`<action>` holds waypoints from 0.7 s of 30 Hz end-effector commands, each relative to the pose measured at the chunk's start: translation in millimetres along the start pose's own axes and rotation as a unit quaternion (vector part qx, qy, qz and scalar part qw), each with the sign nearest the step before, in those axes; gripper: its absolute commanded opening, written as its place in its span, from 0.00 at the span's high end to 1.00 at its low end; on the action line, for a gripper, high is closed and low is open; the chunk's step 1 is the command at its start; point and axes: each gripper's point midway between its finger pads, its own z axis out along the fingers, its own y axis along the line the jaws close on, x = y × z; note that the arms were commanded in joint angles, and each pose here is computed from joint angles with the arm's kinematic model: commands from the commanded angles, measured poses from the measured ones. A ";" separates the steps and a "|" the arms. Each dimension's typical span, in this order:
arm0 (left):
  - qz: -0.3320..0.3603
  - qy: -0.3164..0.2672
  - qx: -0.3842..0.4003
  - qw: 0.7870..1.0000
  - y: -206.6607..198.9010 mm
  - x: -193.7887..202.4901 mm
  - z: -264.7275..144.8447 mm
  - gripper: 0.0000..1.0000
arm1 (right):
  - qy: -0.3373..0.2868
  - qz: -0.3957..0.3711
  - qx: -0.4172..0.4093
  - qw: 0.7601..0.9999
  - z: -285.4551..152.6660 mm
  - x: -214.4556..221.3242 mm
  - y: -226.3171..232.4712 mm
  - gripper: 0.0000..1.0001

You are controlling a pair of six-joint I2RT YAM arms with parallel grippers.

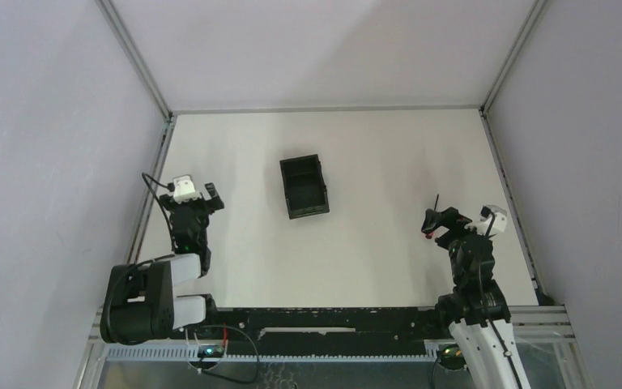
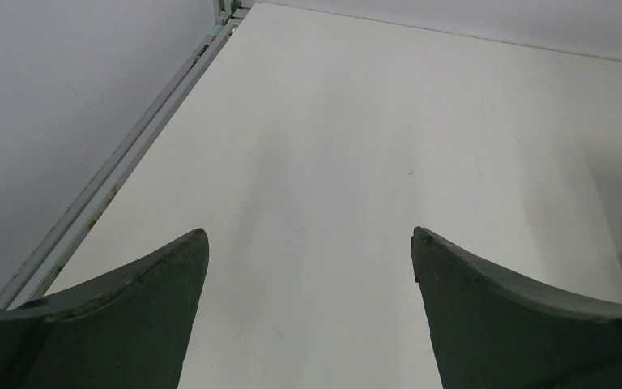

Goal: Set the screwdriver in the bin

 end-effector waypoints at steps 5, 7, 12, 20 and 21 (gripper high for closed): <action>0.003 -0.026 0.002 1.000 -1.9 -15.3 4.1 0.00 | -0.100 -0.044 -0.065 0.992 -16.4 -85.4 44.7 0.00; 0.003 -0.025 0.002 1.000 -1.9 -15.0 3.9 0.00 | -0.117 -0.055 -0.083 0.988 -18.3 -106.3 59.3 0.02; 0.003 -0.026 0.002 1.000 -1.8 -15.5 4.1 0.00 | -0.065 -0.102 -0.023 0.992 9.1 -135.1 70.1 0.00; 0.003 -0.026 0.002 1.000 -1.6 -15.5 4.1 0.00 | 0.189 -0.170 0.099 0.962 82.2 -92.6 50.2 0.00; 0.003 -0.025 0.002 1.000 -1.9 -15.0 3.9 0.00 | 0.232 -0.159 0.117 0.952 86.7 -77.2 39.3 0.00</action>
